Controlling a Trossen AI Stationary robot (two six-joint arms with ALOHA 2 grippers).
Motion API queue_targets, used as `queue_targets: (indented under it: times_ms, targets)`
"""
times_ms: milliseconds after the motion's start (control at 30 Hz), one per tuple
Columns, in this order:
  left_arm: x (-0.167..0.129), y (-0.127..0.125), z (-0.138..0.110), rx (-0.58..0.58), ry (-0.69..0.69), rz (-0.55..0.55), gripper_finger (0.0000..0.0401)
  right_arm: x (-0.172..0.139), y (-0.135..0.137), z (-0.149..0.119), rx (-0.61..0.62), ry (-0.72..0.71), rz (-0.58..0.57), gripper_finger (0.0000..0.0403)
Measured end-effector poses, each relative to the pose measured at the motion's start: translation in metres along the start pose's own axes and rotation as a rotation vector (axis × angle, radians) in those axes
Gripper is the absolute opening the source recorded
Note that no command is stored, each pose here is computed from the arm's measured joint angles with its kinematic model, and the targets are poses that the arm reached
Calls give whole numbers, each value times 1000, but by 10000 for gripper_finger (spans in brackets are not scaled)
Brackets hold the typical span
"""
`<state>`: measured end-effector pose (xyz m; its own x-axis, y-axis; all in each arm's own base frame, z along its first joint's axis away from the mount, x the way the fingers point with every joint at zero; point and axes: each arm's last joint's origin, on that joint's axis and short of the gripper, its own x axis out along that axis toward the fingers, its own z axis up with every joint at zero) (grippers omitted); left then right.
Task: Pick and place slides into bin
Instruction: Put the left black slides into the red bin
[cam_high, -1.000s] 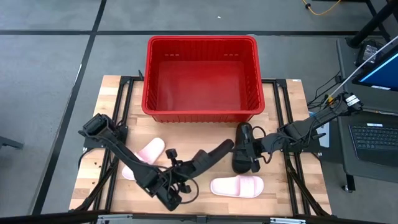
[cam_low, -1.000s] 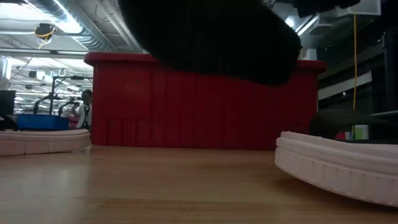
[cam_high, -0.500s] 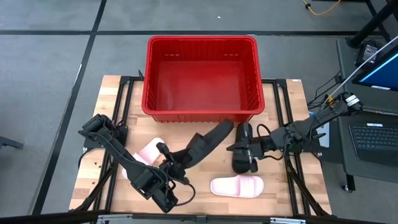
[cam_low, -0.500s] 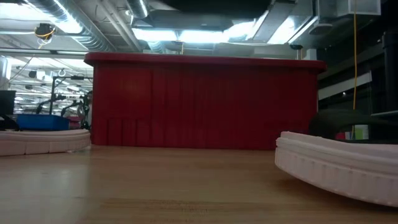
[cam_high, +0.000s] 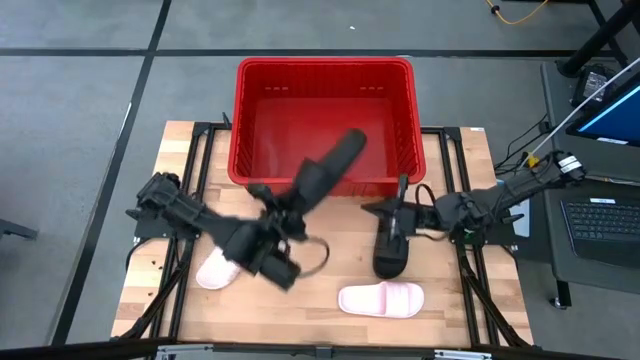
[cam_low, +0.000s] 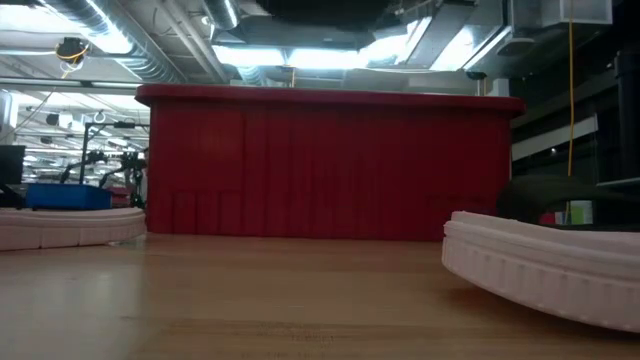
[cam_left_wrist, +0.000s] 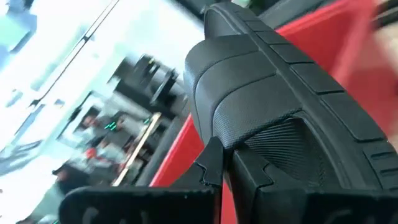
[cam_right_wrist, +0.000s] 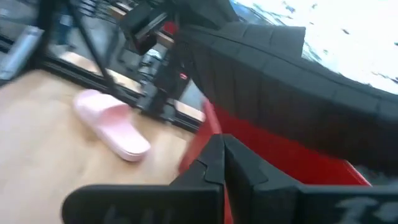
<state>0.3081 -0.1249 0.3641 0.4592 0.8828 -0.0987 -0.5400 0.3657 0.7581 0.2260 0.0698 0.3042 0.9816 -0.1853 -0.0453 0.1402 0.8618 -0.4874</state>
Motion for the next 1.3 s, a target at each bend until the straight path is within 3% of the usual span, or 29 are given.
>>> queue_targets:
  times_ms: [433, 533, 700, 833, 1300]
  targets:
    - [108, 36, -38, 54, 297, 219, 3, 26, -67, -38, 43, 132, -209, 6]
    - [125, 42, -44, 47, 353, 240, 3, 29, -79, -46, 45, 144, -187, 6]
    - [140, 47, -51, 1, 429, 232, 3, 30, -85, -51, 75, 106, -94, 6]
    - [146, 51, -54, 0, 450, 245, 3, 30, -87, -49, 129, 80, -108, 6]
    - [175, 65, -68, -5, 533, 318, 4, 30, -90, -52, 101, 99, -133, 6]
